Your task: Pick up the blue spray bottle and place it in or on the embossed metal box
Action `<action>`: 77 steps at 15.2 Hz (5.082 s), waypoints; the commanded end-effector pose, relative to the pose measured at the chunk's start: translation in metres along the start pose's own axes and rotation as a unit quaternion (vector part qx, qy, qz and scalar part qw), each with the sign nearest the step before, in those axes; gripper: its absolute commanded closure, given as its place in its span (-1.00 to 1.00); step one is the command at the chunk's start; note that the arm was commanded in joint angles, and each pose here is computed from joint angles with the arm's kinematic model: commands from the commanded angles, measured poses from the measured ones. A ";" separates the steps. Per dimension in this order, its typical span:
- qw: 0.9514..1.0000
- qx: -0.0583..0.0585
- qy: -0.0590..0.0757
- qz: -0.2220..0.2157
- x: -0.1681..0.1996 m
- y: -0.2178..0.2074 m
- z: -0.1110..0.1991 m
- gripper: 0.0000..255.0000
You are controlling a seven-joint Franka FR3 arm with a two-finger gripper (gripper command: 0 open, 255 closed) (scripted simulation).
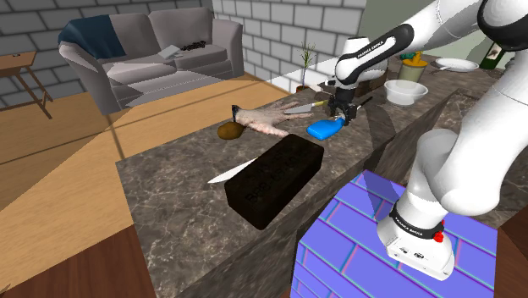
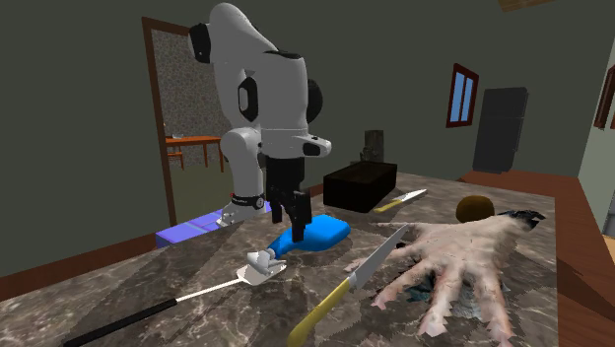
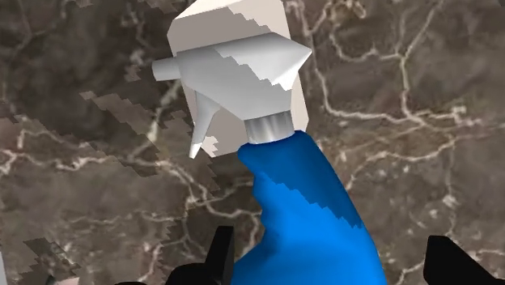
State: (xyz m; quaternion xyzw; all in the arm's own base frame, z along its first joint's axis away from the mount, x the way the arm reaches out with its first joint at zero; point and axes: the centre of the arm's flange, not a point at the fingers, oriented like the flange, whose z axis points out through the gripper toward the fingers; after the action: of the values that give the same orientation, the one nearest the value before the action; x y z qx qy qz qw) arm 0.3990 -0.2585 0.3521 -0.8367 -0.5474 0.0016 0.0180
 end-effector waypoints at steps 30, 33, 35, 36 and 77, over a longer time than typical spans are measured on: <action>1.000 -0.001 0.000 -0.001 0.001 -0.001 -0.023 1.00; 1.000 -0.001 0.000 -0.001 0.001 -0.002 -0.038 1.00; 1.000 -0.001 0.000 -0.001 0.001 -0.002 -0.049 1.00; 1.000 -0.001 0.000 -0.001 0.002 -0.002 -0.054 1.00; 1.000 -0.001 0.000 -0.001 0.274 -0.141 -0.138 1.00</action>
State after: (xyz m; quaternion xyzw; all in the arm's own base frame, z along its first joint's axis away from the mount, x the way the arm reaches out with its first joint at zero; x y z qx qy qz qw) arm 0.3831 0.0297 0.4994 -0.8357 -0.5489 0.0018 0.0172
